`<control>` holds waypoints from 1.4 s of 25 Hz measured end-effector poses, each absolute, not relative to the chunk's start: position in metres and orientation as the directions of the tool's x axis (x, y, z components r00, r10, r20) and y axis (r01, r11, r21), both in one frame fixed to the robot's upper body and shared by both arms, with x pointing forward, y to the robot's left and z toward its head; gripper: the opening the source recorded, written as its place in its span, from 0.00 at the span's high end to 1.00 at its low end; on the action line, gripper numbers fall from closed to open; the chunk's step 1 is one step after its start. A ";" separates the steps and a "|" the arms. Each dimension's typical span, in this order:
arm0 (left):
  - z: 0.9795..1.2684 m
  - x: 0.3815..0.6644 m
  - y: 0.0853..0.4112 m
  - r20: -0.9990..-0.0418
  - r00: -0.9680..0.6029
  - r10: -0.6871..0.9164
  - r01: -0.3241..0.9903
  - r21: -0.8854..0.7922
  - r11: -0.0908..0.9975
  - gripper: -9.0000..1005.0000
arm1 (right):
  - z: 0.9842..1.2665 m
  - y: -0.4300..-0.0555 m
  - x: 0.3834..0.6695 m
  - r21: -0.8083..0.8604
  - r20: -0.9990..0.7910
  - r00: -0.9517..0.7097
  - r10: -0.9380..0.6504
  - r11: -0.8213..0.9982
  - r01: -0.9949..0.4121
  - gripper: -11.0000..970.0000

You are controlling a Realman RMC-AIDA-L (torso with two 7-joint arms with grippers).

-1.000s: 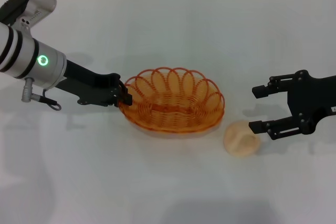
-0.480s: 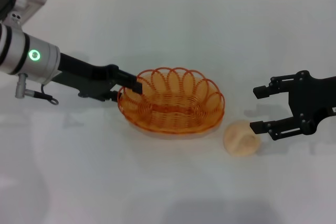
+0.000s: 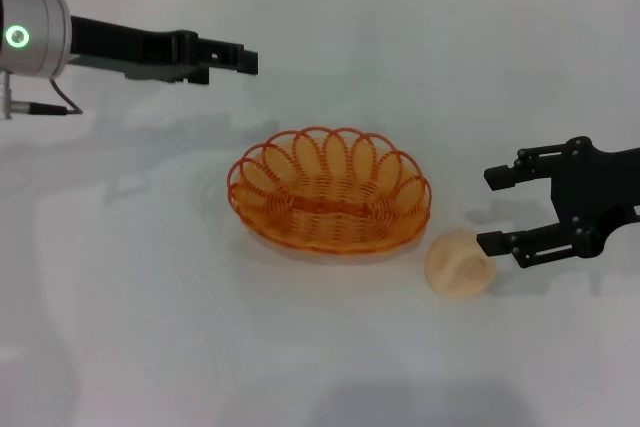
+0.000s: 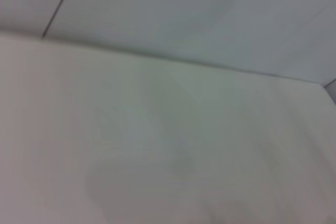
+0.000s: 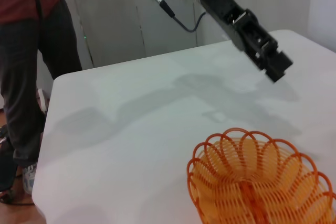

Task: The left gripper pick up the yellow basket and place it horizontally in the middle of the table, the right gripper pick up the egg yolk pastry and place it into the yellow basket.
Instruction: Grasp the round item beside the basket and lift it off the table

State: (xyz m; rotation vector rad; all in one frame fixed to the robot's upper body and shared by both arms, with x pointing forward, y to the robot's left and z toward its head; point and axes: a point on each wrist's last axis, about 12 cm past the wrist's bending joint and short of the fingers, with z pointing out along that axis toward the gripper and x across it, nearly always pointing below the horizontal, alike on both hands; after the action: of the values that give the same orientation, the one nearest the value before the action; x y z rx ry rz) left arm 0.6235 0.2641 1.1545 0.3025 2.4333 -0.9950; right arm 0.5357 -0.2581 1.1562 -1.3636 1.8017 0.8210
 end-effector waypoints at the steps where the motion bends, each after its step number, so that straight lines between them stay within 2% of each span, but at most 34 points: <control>1: 1.155 0.625 0.264 -0.542 -0.840 0.030 0.401 -0.581 0.708 0.16 | 1.156 -0.258 0.536 0.070 -0.839 -0.187 -0.511 0.241 -0.968 0.28; 6: 1.159 0.627 0.262 -0.639 -0.756 0.140 0.539 -0.486 0.688 0.11 | 1.153 -0.256 0.536 0.088 -0.833 -0.207 -0.513 0.246 -0.965 0.29; 16: 1.169 0.610 0.272 -0.783 -0.527 0.331 0.775 -0.283 0.565 0.12 | 1.141 -0.250 0.539 0.119 -0.768 -0.273 -0.580 0.289 -0.950 0.31; 26: 1.166 0.585 0.271 -0.768 -0.373 0.520 0.917 -0.220 0.333 0.12 | 1.134 -0.241 0.546 0.079 -0.734 -0.276 -0.621 0.325 -0.943 0.32; 35: 1.166 0.579 0.269 -0.748 -0.352 0.563 0.932 -0.222 0.287 0.12 | 1.128 -0.232 0.545 0.106 -0.698 -0.297 -0.651 0.316 -0.943 0.34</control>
State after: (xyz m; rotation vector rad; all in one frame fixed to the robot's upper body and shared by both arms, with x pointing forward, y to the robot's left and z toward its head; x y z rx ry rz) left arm 0.5787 0.2690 1.1662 1.3329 2.0192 -0.8883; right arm 0.5447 -0.2321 1.1284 -1.4034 2.0432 0.7002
